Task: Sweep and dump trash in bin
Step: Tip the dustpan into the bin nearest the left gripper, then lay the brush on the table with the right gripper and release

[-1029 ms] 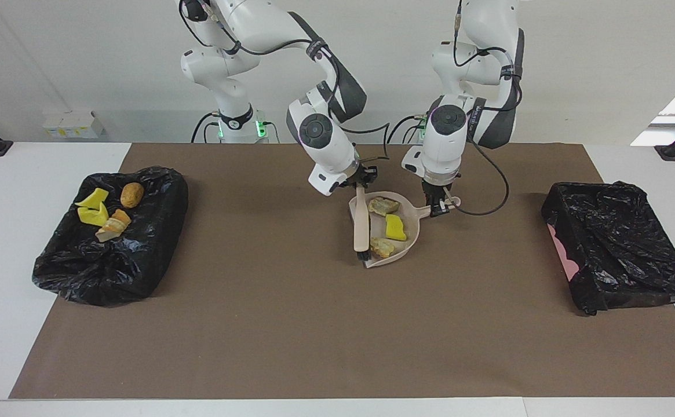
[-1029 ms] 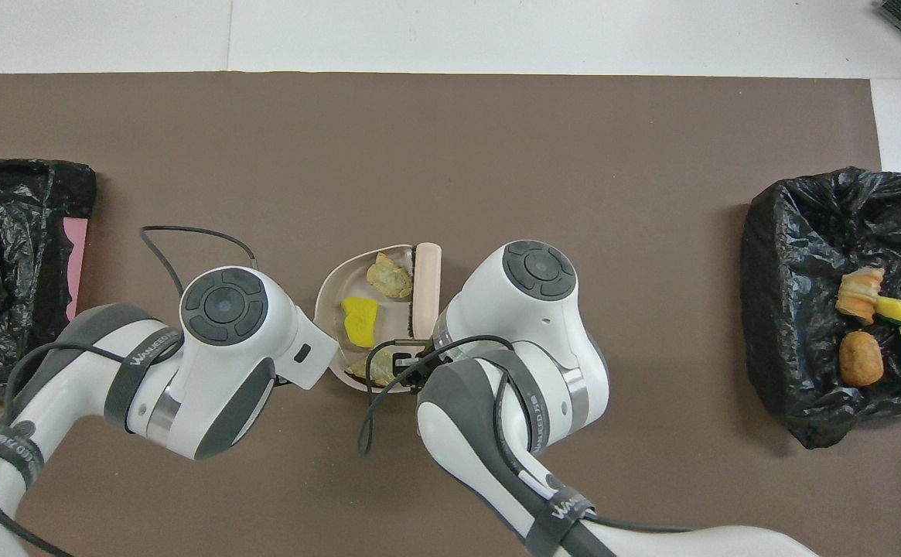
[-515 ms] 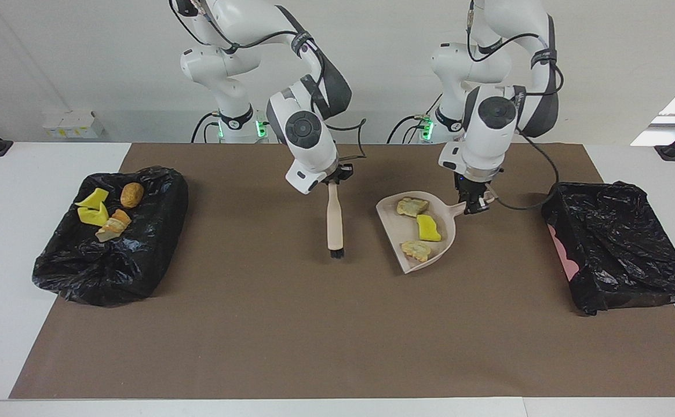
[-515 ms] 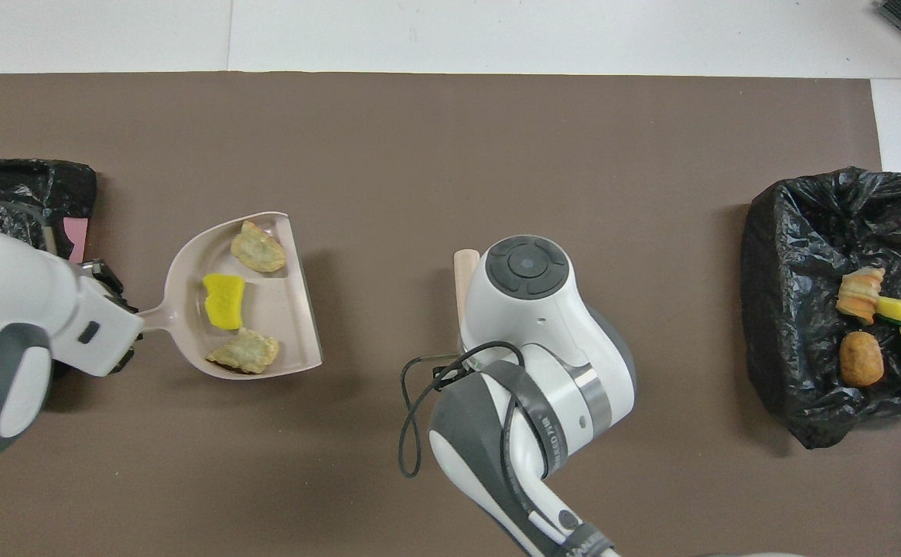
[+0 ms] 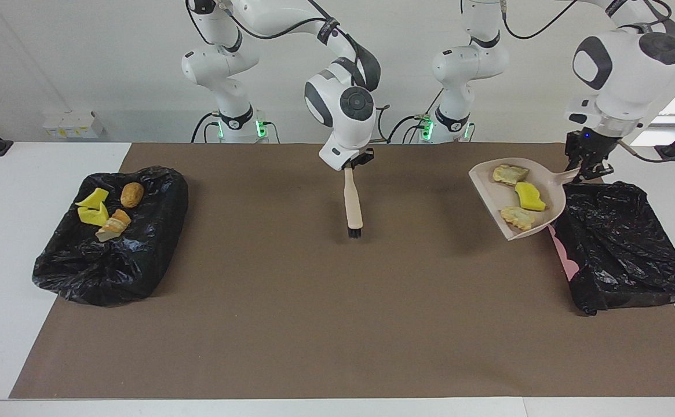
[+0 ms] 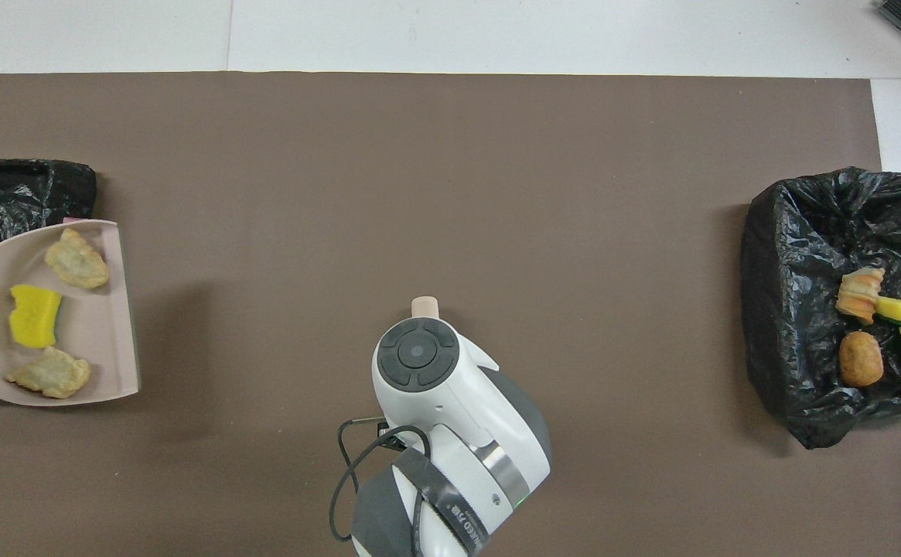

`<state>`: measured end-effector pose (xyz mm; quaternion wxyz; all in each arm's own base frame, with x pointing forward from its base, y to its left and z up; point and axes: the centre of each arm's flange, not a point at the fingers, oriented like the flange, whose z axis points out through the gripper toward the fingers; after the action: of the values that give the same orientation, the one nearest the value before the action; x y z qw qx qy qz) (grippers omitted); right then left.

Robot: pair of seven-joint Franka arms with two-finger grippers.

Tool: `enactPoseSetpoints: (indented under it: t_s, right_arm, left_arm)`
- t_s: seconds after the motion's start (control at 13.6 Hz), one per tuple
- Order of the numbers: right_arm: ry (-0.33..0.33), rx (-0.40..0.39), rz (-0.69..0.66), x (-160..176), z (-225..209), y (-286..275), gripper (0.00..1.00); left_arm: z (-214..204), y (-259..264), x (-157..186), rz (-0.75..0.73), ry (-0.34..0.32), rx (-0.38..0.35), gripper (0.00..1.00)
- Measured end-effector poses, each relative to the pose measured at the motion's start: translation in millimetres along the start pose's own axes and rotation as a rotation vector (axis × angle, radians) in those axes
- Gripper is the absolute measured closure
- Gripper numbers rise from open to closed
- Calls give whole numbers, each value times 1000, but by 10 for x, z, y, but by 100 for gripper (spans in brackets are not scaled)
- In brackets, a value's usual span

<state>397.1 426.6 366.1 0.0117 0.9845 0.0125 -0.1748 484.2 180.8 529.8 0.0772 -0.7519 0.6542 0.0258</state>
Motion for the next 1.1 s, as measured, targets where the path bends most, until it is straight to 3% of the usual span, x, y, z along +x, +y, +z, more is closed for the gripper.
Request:
enactPoseSetpoints:
  t_s: [0.15,0.29,0.66,0.81,1.1]
  right_arm:
    - [8,-9,8,-116,223,-184,74]
    - [10,-19,10,-189,421,-257,74]
    - [10,-22,8,-195,466,-249,74]
    - [10,-22,7,-194,463,-250,61]
    - [13,-22,11,-161,285,-198,13]
  left_arm:
    - [-33,-36,-406,21,-43,68,69]
    - [-123,-178,-659,55,-146,102,69]
    - [-254,-584,-854,116,-396,159,69]
    - [-212,-656,-848,86,-509,168,69]
    - [-262,-758,-685,139,-718,182,69]
